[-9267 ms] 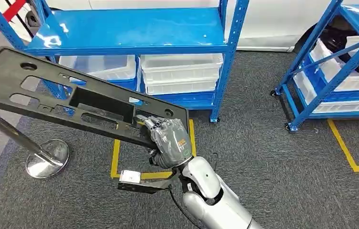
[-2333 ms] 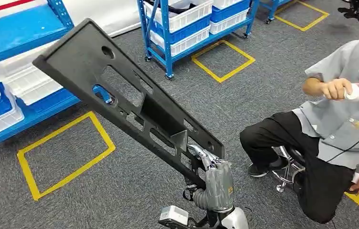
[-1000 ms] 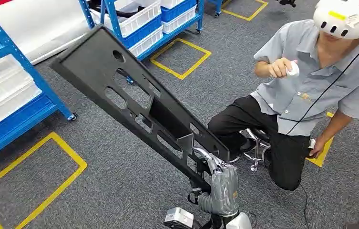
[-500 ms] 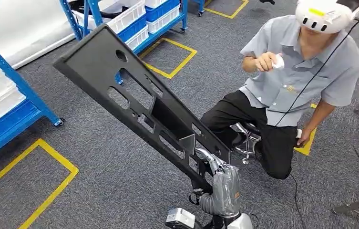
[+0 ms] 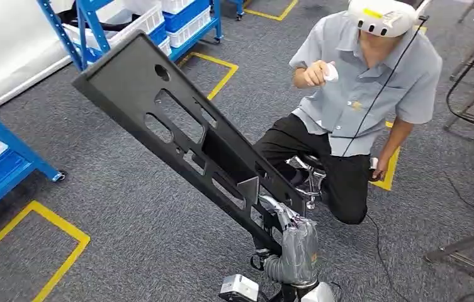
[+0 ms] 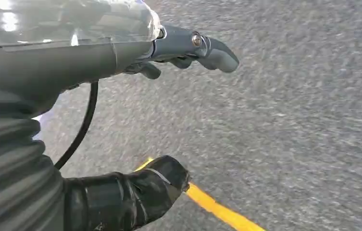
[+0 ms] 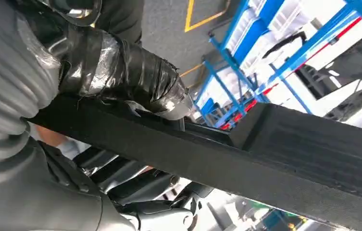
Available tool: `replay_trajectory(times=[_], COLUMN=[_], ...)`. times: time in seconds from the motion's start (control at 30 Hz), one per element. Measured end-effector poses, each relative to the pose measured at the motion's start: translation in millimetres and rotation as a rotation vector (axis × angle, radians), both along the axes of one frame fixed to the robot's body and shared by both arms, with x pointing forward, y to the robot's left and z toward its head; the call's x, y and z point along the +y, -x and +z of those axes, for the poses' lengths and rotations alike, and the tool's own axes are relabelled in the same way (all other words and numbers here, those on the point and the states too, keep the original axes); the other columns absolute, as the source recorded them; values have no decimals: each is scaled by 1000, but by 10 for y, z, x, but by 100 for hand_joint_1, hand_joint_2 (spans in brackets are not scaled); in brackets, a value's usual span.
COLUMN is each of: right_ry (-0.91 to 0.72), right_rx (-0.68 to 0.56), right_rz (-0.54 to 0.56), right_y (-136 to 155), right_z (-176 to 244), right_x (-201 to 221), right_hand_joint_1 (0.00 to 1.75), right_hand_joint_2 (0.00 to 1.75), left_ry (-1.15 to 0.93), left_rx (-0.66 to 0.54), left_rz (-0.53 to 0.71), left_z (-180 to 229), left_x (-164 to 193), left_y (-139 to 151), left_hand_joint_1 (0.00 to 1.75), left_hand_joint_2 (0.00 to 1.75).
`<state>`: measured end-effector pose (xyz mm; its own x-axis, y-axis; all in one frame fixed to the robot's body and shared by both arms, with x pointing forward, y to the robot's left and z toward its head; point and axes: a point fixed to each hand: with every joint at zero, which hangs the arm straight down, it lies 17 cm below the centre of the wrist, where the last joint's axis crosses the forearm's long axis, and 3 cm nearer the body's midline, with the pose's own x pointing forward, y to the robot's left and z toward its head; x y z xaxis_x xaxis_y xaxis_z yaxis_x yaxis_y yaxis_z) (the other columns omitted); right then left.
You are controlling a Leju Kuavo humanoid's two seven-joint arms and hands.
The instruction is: Take the parts from the cabinet and place them on the table.
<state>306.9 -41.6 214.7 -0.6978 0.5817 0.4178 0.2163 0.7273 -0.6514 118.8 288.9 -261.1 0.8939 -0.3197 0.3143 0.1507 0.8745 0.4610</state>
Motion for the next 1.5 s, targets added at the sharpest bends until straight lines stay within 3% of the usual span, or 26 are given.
replay_trajectory(times=[1.5], right_ry=[-14], right_rx=[38], right_rz=[-50], right_y=[1], right_z=[-91], right_x=[-157], right_hand_joint_1=[175], right_hand_joint_2=[175], left_ry=[13], left_rx=[5], left_rz=[14], left_z=[-11], left_x=[-20], left_y=[30], left_hand_joint_1=[0], left_hand_joint_2=[175])
